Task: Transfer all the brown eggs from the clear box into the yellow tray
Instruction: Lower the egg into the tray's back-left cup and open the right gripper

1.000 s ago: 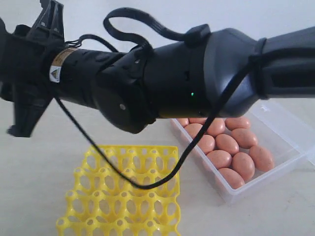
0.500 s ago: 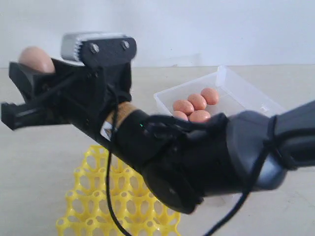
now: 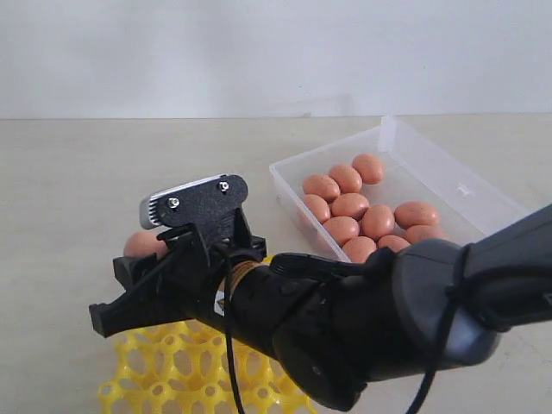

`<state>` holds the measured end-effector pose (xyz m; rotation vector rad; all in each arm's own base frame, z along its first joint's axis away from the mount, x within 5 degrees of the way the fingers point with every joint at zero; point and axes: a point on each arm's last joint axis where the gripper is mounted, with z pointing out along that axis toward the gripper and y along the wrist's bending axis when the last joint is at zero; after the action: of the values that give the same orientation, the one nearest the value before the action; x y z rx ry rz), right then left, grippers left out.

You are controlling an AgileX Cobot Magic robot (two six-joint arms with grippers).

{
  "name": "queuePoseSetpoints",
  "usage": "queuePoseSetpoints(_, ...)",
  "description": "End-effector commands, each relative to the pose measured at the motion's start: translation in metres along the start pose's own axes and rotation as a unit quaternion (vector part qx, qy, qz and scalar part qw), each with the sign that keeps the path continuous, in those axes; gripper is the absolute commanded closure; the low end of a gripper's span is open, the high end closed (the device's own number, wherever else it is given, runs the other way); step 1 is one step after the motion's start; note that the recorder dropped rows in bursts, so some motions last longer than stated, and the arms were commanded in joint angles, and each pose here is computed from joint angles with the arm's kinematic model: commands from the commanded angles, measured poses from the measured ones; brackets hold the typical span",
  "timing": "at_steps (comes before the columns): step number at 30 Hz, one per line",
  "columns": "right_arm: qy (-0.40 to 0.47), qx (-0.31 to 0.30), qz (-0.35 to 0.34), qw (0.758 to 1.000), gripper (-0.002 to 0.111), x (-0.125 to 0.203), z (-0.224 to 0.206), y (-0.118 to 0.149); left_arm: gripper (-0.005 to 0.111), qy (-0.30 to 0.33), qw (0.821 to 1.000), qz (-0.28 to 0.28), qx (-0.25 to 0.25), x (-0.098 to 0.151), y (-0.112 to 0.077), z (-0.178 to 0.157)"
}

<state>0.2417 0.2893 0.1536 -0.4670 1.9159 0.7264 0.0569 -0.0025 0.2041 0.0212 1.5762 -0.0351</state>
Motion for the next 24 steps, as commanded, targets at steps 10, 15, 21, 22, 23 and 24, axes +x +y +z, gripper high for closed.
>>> queuePoseSetpoints(10,0.008,0.032,-0.014,0.999,0.108,0.008,0.034,-0.017,0.103,-0.009,1.000,-0.005,-0.001,-0.002,0.000,0.000)
queuePoseSetpoints(15,0.016,0.032,-0.015,0.999,0.108,0.010,0.038,-0.017,0.103,-0.009,1.000,-0.005,-0.001,-0.002,0.000,0.000)
queuePoseSetpoints(21,0.041,0.042,-0.007,0.998,0.108,0.014,0.038,-0.019,0.103,-0.009,1.000,-0.005,-0.001,-0.002,0.000,0.000)
queuePoseSetpoints(22,0.047,0.042,-0.016,0.998,0.108,0.015,0.038,-0.019,0.103,-0.009,1.000,-0.005,-0.001,-0.002,0.000,0.000)
queuePoseSetpoints(23,0.048,0.042,-0.020,0.998,0.108,0.015,0.038,-0.019,0.103,-0.009,1.000,-0.005,-0.001,-0.002,0.000,0.000)
queuePoseSetpoints(24,0.048,0.042,-0.027,0.998,0.108,0.015,0.038,-0.019,0.103,-0.009,1.000,-0.005,-0.001,-0.002,0.000,0.000)
